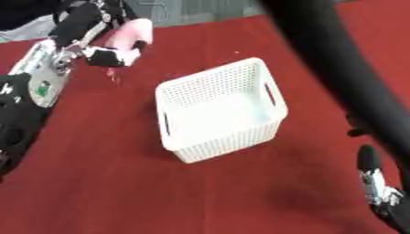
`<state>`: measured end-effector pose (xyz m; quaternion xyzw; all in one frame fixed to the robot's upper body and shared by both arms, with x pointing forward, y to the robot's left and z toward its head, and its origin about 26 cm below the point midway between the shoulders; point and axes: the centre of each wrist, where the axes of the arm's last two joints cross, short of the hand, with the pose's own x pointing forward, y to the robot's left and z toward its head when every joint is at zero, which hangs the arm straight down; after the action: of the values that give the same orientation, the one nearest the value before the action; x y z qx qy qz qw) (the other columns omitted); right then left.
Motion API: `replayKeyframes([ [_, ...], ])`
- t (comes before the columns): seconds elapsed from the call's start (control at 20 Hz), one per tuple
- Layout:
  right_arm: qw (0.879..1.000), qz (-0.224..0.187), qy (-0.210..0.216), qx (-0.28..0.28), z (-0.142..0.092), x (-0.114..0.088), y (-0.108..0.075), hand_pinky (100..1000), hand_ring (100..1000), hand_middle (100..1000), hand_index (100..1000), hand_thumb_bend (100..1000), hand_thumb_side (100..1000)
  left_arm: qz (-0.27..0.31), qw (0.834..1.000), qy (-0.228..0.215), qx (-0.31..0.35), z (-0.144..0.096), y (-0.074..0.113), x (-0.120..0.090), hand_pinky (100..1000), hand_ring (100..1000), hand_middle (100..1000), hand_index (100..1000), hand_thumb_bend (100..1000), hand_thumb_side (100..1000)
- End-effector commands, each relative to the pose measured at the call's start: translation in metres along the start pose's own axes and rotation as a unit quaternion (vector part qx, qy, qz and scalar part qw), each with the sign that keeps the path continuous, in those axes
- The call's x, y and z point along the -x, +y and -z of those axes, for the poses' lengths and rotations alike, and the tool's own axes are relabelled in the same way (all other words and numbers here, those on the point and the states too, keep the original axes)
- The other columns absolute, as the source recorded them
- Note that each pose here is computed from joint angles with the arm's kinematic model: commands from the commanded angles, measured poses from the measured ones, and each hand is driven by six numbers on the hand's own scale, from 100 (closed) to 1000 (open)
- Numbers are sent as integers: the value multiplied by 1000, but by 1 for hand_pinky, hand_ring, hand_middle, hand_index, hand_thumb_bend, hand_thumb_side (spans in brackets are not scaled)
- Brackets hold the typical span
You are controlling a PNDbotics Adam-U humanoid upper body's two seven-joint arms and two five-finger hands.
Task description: Pick up objects on the table and place them in the box.
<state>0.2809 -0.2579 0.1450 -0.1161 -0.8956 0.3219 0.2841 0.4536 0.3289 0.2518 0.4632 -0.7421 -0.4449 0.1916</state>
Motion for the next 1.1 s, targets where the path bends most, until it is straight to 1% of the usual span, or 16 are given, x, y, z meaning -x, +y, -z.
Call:
replayKeyframes([
  [0.05,1000,-6,-7,-4,1,-3,-5,628,769,822,787,100,702,33,999,-10,-24,8,30,7,429,561,654,708,106,552],
  [0.15,1000,-7,-7,-2,1,-2,-6,627,768,822,787,100,702,26,999,-26,-32,11,33,1,425,560,655,709,101,563],
  [0.2,1000,-7,-7,-2,1,-2,-6,627,768,822,787,100,707,20,999,-32,-34,12,34,-2,425,560,655,710,186,616],
  [0.25,1000,-7,-8,-1,2,-2,-6,627,768,822,787,100,702,14,998,-46,-32,14,35,-7,425,561,657,713,100,577],
  [0.4,1000,-7,-11,0,3,-3,-7,627,768,823,787,100,702,-6,996,-85,-24,20,37,-24,423,561,658,715,100,593],
  [0.55,1000,-8,-13,4,4,-3,-8,632,772,827,791,100,707,-24,991,-131,-15,27,41,-46,424,562,657,715,100,608],
  [0.75,1000,-10,-15,19,5,-3,-10,641,780,835,798,104,697,-43,983,-176,-4,34,44,-74,418,560,657,715,100,626],
  [1.1,999,-10,-23,42,9,-3,-10,644,781,839,803,100,700,-98,969,-226,15,46,31,-121,401,555,659,714,100,657],
])
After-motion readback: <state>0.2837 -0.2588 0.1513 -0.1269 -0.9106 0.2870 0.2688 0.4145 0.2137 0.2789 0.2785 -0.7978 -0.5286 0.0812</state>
